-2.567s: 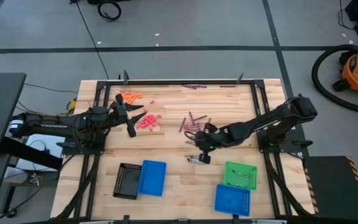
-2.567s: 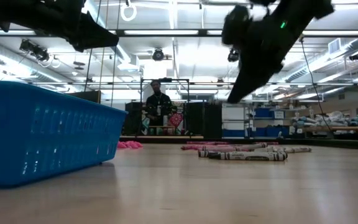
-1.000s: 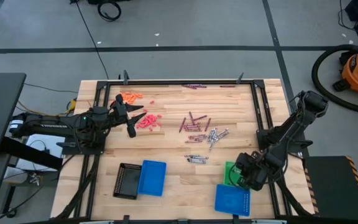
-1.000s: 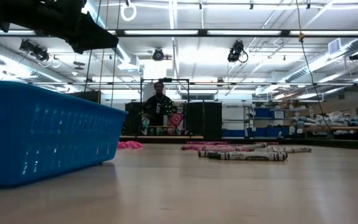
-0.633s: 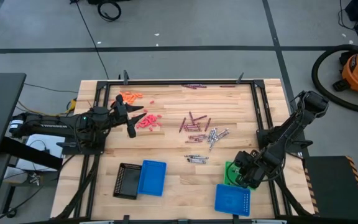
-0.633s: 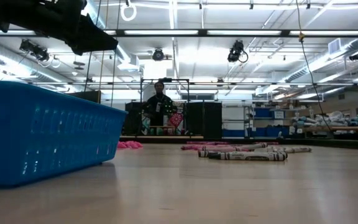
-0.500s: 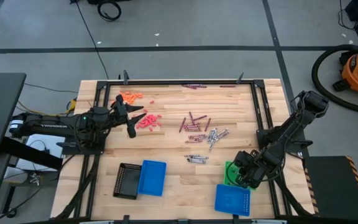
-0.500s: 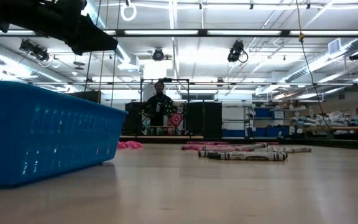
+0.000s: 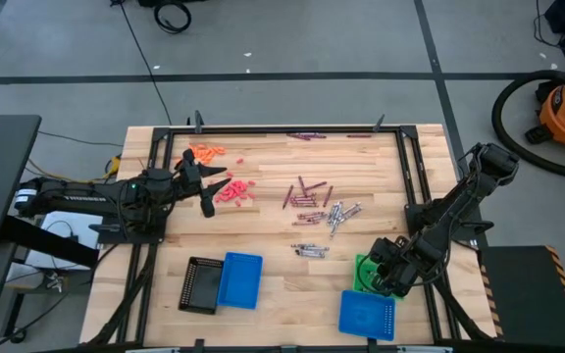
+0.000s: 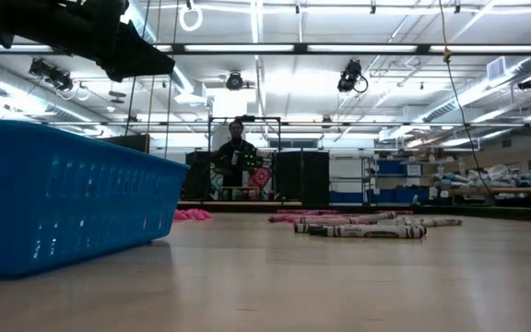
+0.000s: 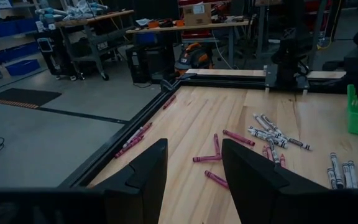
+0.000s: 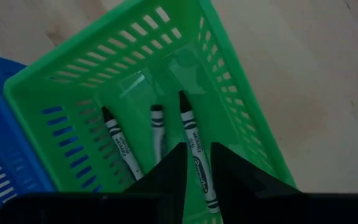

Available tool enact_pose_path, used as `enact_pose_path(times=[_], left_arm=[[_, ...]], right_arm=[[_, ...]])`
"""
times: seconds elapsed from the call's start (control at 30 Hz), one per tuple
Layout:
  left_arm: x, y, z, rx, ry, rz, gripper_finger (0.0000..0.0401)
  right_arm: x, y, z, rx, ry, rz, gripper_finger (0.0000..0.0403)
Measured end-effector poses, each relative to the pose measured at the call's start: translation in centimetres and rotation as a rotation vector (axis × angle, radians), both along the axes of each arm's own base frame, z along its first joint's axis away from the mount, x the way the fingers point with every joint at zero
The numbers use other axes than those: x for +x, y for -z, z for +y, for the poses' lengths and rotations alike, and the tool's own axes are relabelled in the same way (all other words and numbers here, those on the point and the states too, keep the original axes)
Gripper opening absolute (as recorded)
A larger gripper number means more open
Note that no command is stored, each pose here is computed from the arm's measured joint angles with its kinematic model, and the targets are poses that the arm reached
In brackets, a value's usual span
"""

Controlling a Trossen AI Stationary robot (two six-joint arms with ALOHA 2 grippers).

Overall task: Sort crayons
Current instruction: Put the red crayon into the right blue bin

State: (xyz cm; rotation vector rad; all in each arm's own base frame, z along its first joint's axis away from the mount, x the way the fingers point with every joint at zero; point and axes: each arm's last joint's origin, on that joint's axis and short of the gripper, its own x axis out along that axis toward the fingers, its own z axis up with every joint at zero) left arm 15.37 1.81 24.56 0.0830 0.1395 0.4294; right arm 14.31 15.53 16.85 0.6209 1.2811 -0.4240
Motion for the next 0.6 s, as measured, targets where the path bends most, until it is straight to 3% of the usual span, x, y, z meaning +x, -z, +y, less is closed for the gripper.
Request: enact_pose_path(times=[0.43, 0.6], left_arm=[[0.0, 0.0, 0.0, 0.000, 0.000, -0.003, 0.0164], [0.0, -0.2, 0.0, 0.001, 0.000, -0.023, 0.0164]], right_arm=[[1.4, -1.5, 0.3, 0.065, -0.016, -0.018, 0.0080], [2.9, -3.2, -0.1, 0.011, -0.050, -0.101, 0.0080]])
